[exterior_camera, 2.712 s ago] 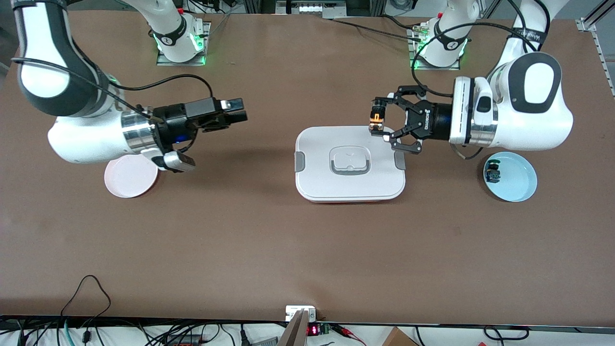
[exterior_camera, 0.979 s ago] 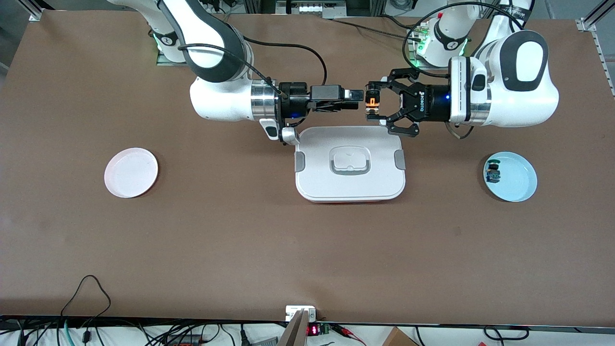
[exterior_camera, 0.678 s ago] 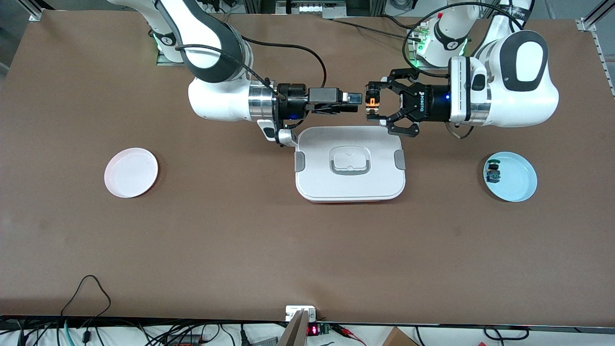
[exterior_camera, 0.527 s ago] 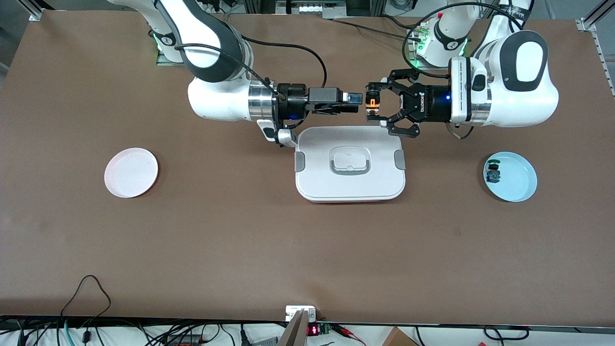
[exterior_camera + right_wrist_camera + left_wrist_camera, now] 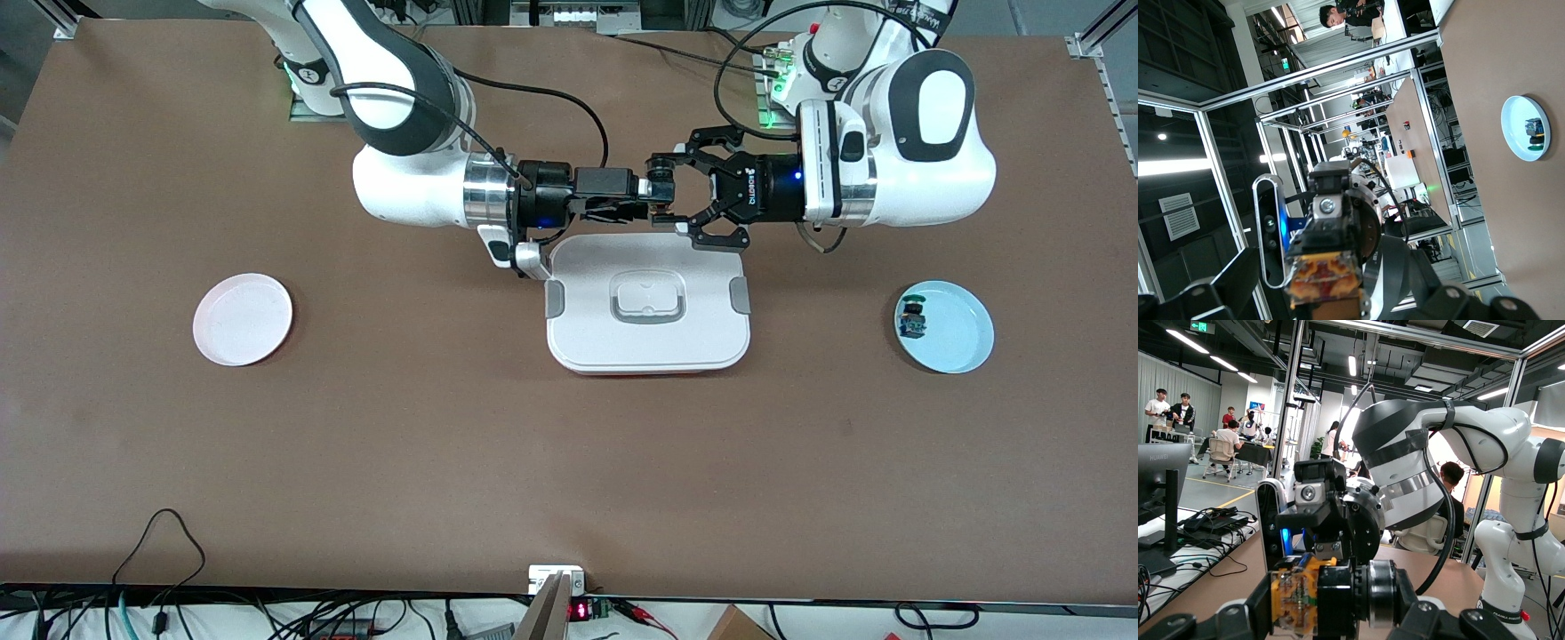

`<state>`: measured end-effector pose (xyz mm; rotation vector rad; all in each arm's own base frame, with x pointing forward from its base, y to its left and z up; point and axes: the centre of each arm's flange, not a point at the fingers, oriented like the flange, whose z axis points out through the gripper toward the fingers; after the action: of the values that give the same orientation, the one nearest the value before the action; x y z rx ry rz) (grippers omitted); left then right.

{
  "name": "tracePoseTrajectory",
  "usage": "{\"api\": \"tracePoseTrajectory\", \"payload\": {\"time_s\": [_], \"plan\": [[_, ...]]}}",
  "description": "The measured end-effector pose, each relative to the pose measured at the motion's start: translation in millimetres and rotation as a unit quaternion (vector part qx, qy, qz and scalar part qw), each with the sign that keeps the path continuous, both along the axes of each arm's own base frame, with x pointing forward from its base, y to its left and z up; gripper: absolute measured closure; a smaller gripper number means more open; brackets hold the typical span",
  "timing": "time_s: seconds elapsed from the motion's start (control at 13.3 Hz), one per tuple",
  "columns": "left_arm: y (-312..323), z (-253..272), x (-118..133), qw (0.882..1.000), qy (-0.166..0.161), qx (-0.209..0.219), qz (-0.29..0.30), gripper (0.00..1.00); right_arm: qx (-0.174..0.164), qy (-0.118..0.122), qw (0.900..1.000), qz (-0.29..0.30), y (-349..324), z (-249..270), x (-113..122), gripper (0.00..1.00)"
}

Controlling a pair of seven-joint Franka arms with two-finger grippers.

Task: Transfer orange switch to right arm and place
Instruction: 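Close the right gripper on the switch held by the left gripper, then open the left gripper and withdraw it while the right gripper pulls away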

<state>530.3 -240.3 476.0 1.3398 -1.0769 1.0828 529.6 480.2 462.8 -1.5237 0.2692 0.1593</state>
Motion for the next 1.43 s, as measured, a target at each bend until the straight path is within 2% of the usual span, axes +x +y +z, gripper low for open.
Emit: {"api": "tracePoseTrajectory", "payload": {"time_s": [0.3, 0.45, 0.53, 0.75, 0.83, 1.21, 1.28, 1.43], "plan": [[1.2, -1.4, 0.8, 1.0, -0.003, 0.0, 0.001, 0.28, -0.001, 0.0, 1.0, -0.001, -0.3, -1.0, 0.5, 0.01], [1.2, -1.4, 0.8, 1.0, -0.004, 0.0, 0.001, 0.28, -0.001, -0.002, 1.0, -0.001, -0.3, -0.8, 0.5, 0.05], [1.2, -1.4, 0.8, 1.0, -0.004, 0.0, 0.001, 0.28, -0.001, -0.005, 1.0, -0.001, -0.1, 0.1, 0.7, 0.14], [1.4, -0.5, 1.2, 1.0, -0.005, -0.002, 0.002, 0.28, 0.0, -0.01, 1.0, -0.002, -0.1, 3.0, 1.6, 0.52], [1.5, -0.1, 1.4, 1.0, -0.003, -0.004, 0.003, 0.28, 0.0, -0.015, 1.0, -0.002, -0.2, 3.1, 1.8, 0.59], [1.4, -0.2, 1.3, 1.0, -0.007, -0.005, 0.003, 0.28, 0.0, -0.023, 1.0, -0.002, -0.2, 3.3, 1.8, 0.59], [1.1, -0.5, 1.1, 1.0, -0.006, -0.005, 0.003, 0.22, 0.0, -0.026, 1.0, -0.002, -0.1, 3.4, 1.8, 0.59], [4.1, -1.4, 2.4, 1.0, -0.007, -0.004, 0.006, 0.01, 0.0, -0.027, 1.0, -0.002, 0.2, 3.6, 1.5, 0.59]]}}
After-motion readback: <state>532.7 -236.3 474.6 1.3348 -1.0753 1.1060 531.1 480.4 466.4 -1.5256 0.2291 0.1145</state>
